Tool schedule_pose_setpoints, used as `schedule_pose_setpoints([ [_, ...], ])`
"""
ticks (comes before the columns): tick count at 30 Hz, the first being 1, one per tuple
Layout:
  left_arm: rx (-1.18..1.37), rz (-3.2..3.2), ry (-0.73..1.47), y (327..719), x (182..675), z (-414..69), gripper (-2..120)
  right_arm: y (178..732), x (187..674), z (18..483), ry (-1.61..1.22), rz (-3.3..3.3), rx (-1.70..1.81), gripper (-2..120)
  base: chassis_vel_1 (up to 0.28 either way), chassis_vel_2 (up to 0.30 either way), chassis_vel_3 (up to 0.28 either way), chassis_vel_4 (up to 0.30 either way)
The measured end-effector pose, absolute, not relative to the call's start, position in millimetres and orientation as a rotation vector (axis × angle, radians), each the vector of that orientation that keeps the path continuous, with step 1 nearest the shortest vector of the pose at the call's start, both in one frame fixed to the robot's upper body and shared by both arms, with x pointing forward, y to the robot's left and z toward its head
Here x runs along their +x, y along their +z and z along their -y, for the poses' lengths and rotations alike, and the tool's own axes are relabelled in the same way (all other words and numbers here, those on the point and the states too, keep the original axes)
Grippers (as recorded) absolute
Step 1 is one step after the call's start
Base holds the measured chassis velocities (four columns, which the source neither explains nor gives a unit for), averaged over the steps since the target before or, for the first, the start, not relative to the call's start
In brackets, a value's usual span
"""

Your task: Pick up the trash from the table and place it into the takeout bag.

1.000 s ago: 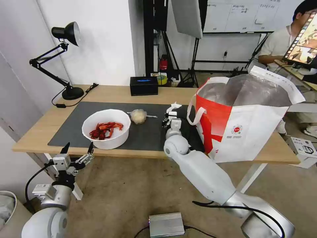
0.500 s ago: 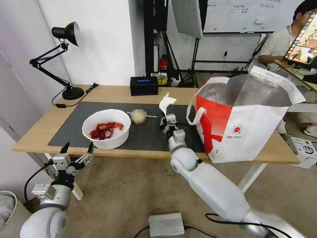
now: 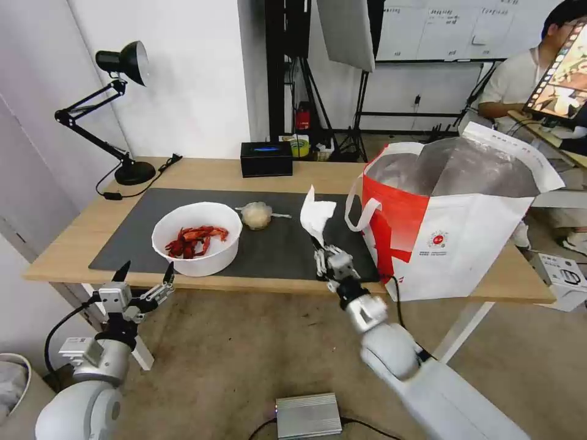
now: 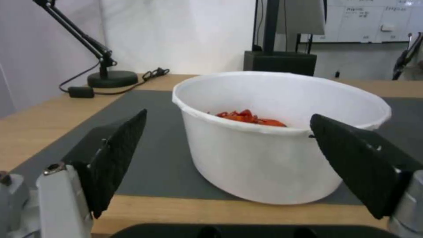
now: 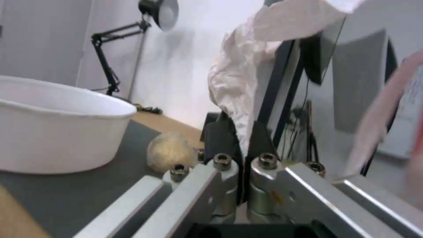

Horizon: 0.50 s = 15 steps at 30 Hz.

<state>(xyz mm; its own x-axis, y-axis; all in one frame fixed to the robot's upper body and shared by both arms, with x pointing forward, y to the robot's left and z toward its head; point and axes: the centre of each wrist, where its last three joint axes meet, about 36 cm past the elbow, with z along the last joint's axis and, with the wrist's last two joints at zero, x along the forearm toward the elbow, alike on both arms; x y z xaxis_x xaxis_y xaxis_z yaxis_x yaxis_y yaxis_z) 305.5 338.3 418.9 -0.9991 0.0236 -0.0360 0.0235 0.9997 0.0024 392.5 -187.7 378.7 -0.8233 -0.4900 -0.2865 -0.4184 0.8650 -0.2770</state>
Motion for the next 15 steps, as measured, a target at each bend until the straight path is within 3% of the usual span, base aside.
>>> schedule_pose_setpoints([
  [15, 0.085, -3.118, 0.001, 411.3, 308.9, -331.2, 100, 399.0, 343.5, 244.6, -0.347, -2.547, -0.573, 0, 0.000, 0.000, 0.000, 0.000],
])
